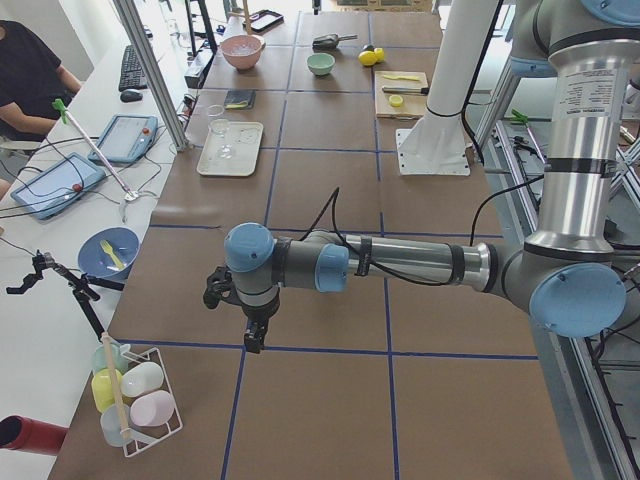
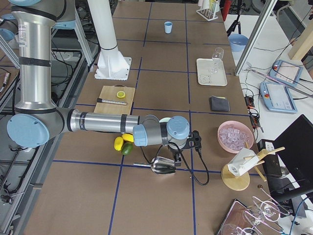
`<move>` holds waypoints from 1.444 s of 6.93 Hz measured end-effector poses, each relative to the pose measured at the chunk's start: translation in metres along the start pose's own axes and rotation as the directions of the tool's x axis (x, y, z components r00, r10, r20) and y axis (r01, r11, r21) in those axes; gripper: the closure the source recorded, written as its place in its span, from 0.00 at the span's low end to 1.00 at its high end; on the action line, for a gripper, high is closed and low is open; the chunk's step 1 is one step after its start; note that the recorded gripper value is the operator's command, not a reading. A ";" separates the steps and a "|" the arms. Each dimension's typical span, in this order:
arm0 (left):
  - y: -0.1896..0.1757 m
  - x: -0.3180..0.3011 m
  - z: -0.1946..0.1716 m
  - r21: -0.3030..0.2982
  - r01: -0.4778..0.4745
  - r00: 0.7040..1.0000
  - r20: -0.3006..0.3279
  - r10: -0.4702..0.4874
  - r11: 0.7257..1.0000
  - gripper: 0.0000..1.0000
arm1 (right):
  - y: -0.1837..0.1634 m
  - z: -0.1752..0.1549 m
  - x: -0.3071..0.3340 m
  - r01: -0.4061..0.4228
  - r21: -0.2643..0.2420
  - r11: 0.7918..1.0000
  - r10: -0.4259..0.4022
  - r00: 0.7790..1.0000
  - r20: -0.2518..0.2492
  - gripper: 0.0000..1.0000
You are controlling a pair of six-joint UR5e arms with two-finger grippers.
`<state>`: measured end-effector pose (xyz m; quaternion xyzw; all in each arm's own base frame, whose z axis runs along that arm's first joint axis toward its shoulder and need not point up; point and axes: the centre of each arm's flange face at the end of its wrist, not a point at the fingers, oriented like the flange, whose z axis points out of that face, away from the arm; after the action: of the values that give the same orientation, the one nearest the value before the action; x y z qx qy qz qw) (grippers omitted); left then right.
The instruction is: Pour ice into bowl
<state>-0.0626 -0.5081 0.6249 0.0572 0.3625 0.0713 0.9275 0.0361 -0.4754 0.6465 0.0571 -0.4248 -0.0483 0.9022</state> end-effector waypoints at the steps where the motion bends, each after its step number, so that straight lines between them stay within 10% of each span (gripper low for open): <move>1: 0.000 0.000 -0.001 0.002 -0.001 1.000 0.000 0.001 1.000 0.00 | 0.000 0.000 0.000 -0.001 0.001 1.000 0.001 1.000 0.000 0.00; 4: -0.008 0.013 -0.015 0.039 -0.037 0.999 0.007 0.037 0.999 0.00 | -0.007 -0.010 -0.012 0.023 0.023 0.999 -0.023 1.000 0.003 0.00; 7: -0.029 0.083 -0.083 0.238 -0.205 0.979 0.054 0.198 0.949 0.00 | -0.031 -0.009 -0.036 -0.002 0.024 1.000 0.001 0.999 0.043 0.00; 10: -0.011 0.168 -0.079 0.393 -0.173 0.983 0.013 0.183 0.903 0.00 | -0.038 0.036 -0.082 -0.100 0.007 0.995 0.099 0.991 0.094 0.00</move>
<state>0.0063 -0.4857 0.4538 0.2736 0.3737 0.0822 0.8824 -0.0451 -0.5037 0.6015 0.0386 -0.4693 -0.0034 0.8822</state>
